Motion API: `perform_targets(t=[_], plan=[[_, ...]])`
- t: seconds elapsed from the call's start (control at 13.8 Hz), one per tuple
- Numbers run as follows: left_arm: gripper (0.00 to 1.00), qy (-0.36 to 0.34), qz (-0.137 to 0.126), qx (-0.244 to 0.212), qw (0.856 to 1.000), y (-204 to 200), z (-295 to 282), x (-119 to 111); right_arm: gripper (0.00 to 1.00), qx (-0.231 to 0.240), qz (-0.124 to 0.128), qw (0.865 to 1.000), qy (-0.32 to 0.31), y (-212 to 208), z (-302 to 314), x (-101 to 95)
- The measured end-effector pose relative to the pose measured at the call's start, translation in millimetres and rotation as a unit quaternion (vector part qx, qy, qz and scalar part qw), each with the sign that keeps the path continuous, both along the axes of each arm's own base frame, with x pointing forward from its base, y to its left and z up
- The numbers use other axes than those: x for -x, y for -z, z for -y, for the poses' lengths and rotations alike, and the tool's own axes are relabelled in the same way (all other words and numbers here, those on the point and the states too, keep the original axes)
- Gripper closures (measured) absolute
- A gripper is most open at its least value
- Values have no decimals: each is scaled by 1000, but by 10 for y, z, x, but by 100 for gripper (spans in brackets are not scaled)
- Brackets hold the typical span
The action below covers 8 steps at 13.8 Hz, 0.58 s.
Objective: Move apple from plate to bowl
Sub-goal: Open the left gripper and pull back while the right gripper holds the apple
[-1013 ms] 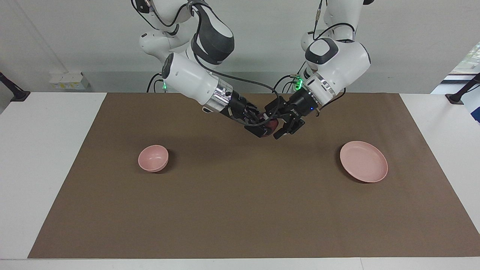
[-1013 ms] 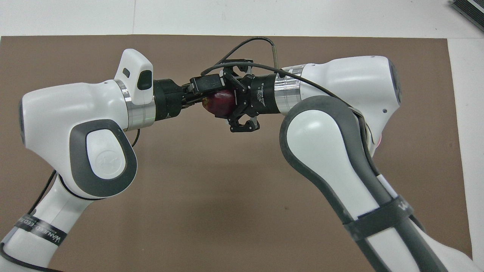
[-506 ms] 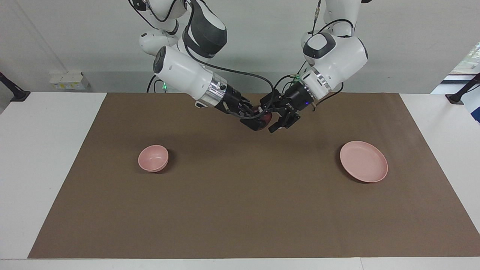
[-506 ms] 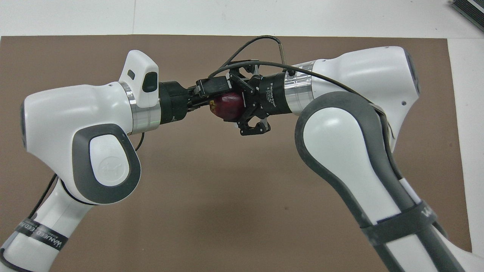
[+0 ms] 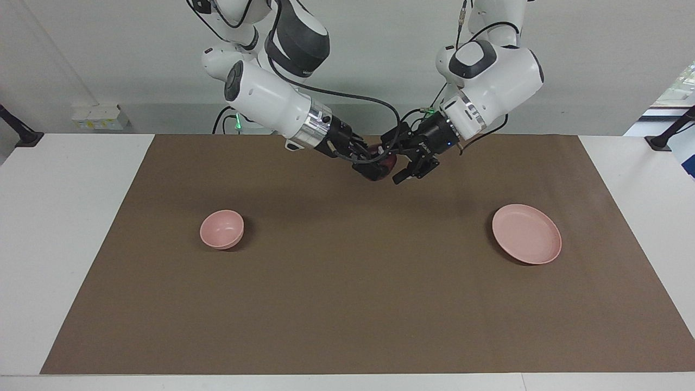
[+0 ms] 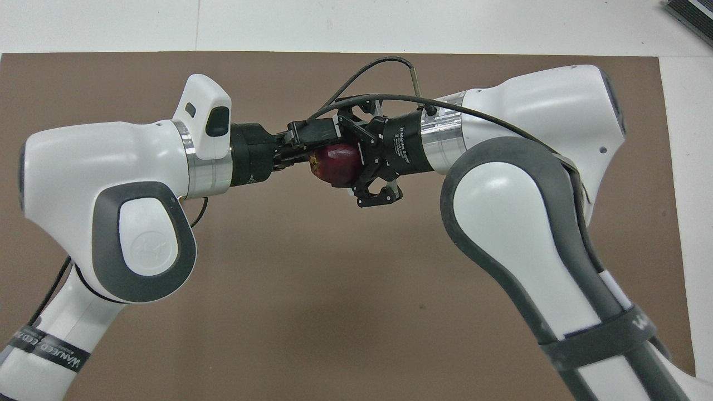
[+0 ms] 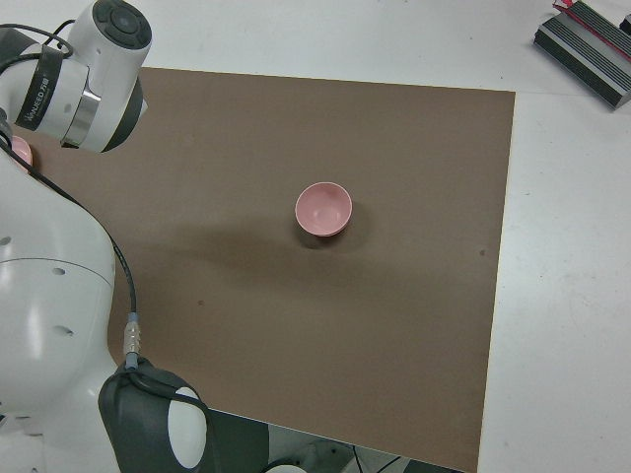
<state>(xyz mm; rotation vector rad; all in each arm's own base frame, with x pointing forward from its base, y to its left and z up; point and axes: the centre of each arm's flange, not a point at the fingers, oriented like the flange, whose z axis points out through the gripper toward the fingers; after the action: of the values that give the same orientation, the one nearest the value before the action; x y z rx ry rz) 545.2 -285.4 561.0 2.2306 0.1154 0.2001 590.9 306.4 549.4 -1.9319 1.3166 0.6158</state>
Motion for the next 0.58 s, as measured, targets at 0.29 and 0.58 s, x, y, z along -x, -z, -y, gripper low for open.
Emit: perform_targets(t=[0.29, 0.58], plan=[[0, -4, -1, -31, 1000, -66, 33, 27, 25, 1, -2, 1000, -1, 24, -9, 10], [3, -7, -7, -41, 999, -91, 52, 58, 26, 2, -5, 1000, -2, 44, -10, 27]])
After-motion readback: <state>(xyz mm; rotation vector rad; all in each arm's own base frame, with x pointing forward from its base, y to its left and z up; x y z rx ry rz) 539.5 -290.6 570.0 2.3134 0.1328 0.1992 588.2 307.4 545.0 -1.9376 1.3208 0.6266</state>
